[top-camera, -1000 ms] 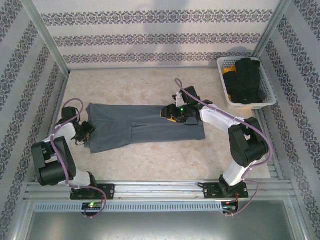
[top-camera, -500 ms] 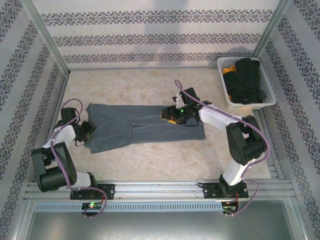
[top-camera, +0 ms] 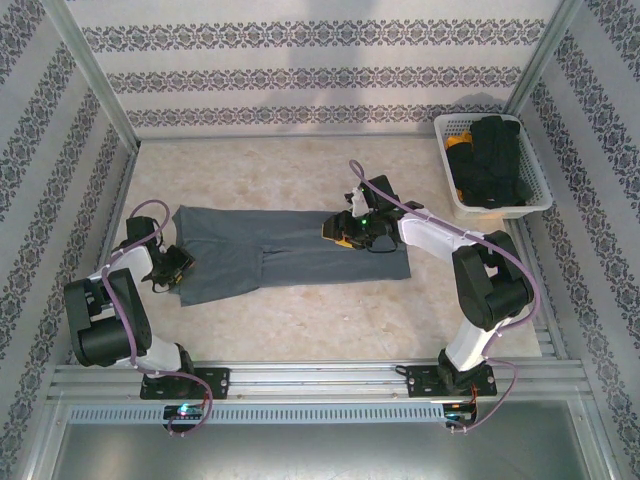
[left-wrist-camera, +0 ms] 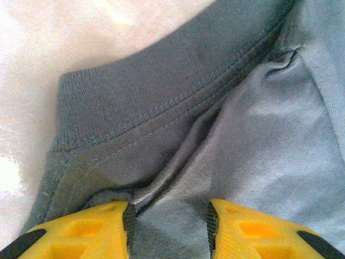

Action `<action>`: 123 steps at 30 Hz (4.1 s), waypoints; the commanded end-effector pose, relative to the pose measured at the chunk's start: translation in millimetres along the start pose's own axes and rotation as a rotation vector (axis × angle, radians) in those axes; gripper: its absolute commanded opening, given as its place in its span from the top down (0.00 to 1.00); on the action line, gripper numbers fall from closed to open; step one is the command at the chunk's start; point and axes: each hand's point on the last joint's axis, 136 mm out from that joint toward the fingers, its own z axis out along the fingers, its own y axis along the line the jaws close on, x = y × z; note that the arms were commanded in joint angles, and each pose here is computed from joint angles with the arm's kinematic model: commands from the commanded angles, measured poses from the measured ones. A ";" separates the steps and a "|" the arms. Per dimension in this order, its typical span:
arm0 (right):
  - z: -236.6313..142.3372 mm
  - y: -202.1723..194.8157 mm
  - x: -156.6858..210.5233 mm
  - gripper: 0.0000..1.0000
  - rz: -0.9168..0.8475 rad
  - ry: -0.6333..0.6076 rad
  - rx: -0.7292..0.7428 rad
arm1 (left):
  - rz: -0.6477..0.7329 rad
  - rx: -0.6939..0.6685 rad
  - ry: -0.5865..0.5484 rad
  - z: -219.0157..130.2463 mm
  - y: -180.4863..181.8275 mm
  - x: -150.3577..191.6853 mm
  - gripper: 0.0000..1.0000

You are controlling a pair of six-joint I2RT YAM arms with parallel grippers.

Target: Fold and stack the t-shirts

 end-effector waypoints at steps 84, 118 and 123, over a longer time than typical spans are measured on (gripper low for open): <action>-50.6 -157.1 -63.1 0.73 0.215 -0.084 0.550 | -0.258 0.010 -0.041 -8.9 -36.0 37.8 0.60; 52.2 -19.3 122.0 0.61 0.536 -0.016 0.264 | 0.198 0.483 -0.067 130.6 -419.4 -95.6 0.54; -30.1 -34.4 121.0 0.50 0.457 -0.206 0.363 | 0.267 0.439 -0.043 68.0 -409.3 -89.0 0.49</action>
